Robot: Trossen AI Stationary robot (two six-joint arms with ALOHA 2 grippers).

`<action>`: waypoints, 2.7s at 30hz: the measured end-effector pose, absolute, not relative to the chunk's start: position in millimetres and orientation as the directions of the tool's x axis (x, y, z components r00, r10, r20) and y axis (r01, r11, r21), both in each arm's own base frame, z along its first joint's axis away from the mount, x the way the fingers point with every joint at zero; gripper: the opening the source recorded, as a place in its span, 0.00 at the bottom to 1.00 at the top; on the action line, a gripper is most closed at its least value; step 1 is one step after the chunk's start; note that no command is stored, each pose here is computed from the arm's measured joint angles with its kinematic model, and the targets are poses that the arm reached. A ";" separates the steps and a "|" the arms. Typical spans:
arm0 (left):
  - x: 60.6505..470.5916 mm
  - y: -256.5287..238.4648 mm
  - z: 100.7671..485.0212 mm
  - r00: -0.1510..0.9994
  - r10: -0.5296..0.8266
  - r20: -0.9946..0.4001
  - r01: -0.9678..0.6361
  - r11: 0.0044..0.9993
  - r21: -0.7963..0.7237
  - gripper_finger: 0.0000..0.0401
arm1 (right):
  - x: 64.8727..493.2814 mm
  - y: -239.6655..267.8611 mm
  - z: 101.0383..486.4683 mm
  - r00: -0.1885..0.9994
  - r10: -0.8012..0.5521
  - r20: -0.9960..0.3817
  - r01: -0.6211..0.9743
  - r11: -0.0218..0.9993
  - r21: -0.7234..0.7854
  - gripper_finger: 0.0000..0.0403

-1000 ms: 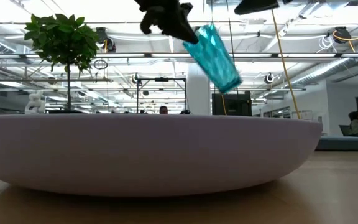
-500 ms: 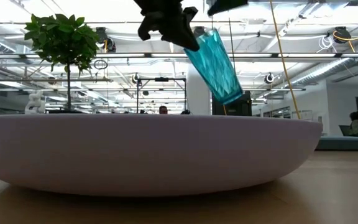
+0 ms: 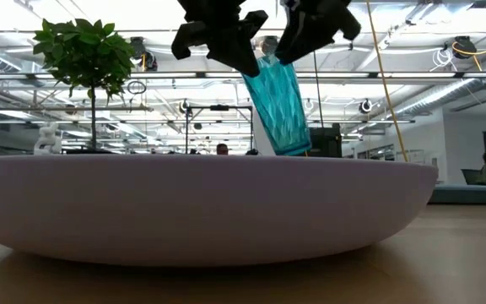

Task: Pick and place plate/cup/fork/spoon on tray
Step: Put the blue cup on the top right of the blue tray

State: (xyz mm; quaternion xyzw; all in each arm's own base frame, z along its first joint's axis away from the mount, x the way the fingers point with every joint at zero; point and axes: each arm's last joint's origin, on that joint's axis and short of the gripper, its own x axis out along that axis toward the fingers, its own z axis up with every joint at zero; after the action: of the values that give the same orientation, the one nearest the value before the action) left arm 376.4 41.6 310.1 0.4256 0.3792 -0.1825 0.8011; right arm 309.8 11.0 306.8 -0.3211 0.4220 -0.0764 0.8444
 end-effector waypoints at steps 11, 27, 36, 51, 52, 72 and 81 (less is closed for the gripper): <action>377.0 40.8 310.1 0.650 0.031 -0.760 0.610 0.576 0.545 0.07 | 312.1 4.9 302.1 0.623 -0.349 -0.700 -0.205 0.791 -0.577 0.23; 386.5 36.5 320.6 0.746 0.053 -0.663 0.440 0.709 0.551 0.24 | 310.6 4.8 299.3 0.604 -0.350 -0.716 -0.185 0.812 -0.553 0.01; 377.2 17.2 335.8 0.743 0.248 -0.621 0.211 0.794 0.570 0.55 | 304.3 4.4 298.6 0.566 -0.354 -0.745 -0.137 0.850 -0.508 0.00; 305.6 10.7 353.3 0.501 0.296 -0.813 -0.035 0.946 0.323 0.46 | 252.4 -2.6 332.7 0.532 -0.405 -0.743 0.023 0.885 -0.466 0.00; 303.4 7.7 351.5 0.493 0.291 -0.820 -0.035 0.948 0.316 0.45 | 247.9 -5.0 334.5 0.518 -0.429 -0.740 0.049 0.879 -0.474 0.00; 316.3 -21.8 285.2 0.564 0.216 -0.797 0.070 0.949 0.306 0.38 | 181.3 -98.9 341.6 0.222 -0.483 -0.847 0.367 0.846 -0.386 0.00; 318.2 -32.6 272.8 0.604 0.155 -0.782 0.127 0.950 0.286 0.38 | 156.7 -136.1 341.1 0.179 -0.460 -0.869 0.505 0.802 -0.320 0.00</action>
State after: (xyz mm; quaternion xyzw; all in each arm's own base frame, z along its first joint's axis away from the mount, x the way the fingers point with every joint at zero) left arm 318.2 -32.6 272.8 0.1584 0.4448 0.0078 0.8815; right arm 156.7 -136.1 341.1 0.0199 0.5582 -0.3143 0.7676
